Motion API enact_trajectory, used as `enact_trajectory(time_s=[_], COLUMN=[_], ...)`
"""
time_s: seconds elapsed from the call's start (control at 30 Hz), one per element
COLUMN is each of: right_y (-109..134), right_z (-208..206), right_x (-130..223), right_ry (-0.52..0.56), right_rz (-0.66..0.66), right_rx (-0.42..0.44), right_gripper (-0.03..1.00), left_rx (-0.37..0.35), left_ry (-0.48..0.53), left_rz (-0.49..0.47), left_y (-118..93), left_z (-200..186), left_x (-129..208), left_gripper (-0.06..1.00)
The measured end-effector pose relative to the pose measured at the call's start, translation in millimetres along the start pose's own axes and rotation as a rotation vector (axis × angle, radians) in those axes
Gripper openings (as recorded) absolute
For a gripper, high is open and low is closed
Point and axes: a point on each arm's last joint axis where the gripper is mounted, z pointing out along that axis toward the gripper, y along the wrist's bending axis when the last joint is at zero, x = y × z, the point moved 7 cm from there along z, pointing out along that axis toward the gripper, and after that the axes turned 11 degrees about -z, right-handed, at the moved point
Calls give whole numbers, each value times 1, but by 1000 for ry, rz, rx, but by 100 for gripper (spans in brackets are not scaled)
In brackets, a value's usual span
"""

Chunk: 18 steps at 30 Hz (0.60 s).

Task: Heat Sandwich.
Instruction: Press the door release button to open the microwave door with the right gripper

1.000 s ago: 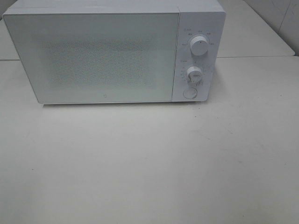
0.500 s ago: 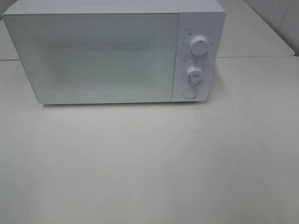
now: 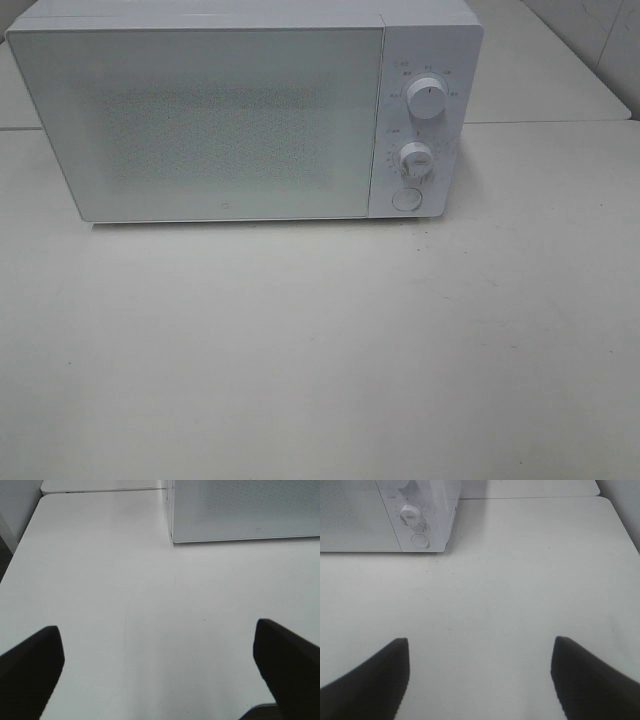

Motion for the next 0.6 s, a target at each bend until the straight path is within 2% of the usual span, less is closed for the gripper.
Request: enact_trajectory(time_s=[0.23, 0.3, 0.6], right_y=[0, -1, -2], right_z=[-1, -7, 10], right_x=[-4, -16, -50], right_ry=[-19, -79, -135], right_rz=[3, 5, -1], right_rx=[-4, 0, 0], right_gripper=[76, 76, 76], left_rx=[0, 0, 0], left_ry=[0, 0, 0], left_rz=[0, 0, 0], left_y=[0, 0, 0], left_z=[0, 0, 0], left_x=[0, 0, 0], left_gripper=[97, 97, 97])
